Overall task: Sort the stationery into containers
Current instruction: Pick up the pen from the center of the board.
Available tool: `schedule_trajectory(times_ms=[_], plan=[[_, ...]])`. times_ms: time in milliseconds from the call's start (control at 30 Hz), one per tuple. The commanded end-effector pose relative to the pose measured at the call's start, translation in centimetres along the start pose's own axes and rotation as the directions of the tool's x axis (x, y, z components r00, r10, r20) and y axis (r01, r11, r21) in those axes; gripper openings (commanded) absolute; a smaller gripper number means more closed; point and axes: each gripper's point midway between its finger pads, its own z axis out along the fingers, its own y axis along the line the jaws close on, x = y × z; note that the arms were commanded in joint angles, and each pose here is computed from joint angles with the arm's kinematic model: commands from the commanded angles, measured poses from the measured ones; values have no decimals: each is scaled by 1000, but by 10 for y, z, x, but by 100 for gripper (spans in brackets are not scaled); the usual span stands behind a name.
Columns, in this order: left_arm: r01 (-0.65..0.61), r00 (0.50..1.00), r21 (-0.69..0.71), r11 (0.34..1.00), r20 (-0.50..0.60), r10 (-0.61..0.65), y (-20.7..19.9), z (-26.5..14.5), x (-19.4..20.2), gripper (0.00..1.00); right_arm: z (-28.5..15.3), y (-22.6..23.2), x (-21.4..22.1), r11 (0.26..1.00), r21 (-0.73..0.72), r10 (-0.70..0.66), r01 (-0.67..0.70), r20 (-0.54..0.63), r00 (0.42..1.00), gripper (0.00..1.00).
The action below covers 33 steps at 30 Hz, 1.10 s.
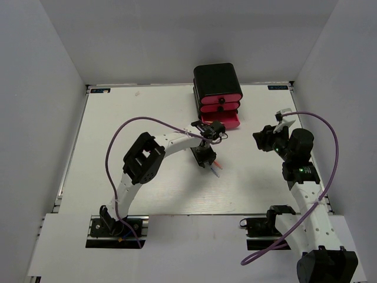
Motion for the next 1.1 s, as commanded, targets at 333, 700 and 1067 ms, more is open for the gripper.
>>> schedule_trajectory(times_ms=[333, 700, 1067], plan=[[-150, 988, -218, 964, -74, 137, 82, 10, 18, 27, -5, 1, -16, 1000, 2, -9, 9, 74, 997, 42], [-504, 850, 15, 864, 186, 492, 50, -67, -23, 0, -6, 11, -14, 998, -55, -27, 31, 72, 997, 43], [-994, 58, -13, 105, 765, 642, -43, -181, -58, 0, -6, 13, -10, 997, -64, -30, 34, 68, 997, 43]])
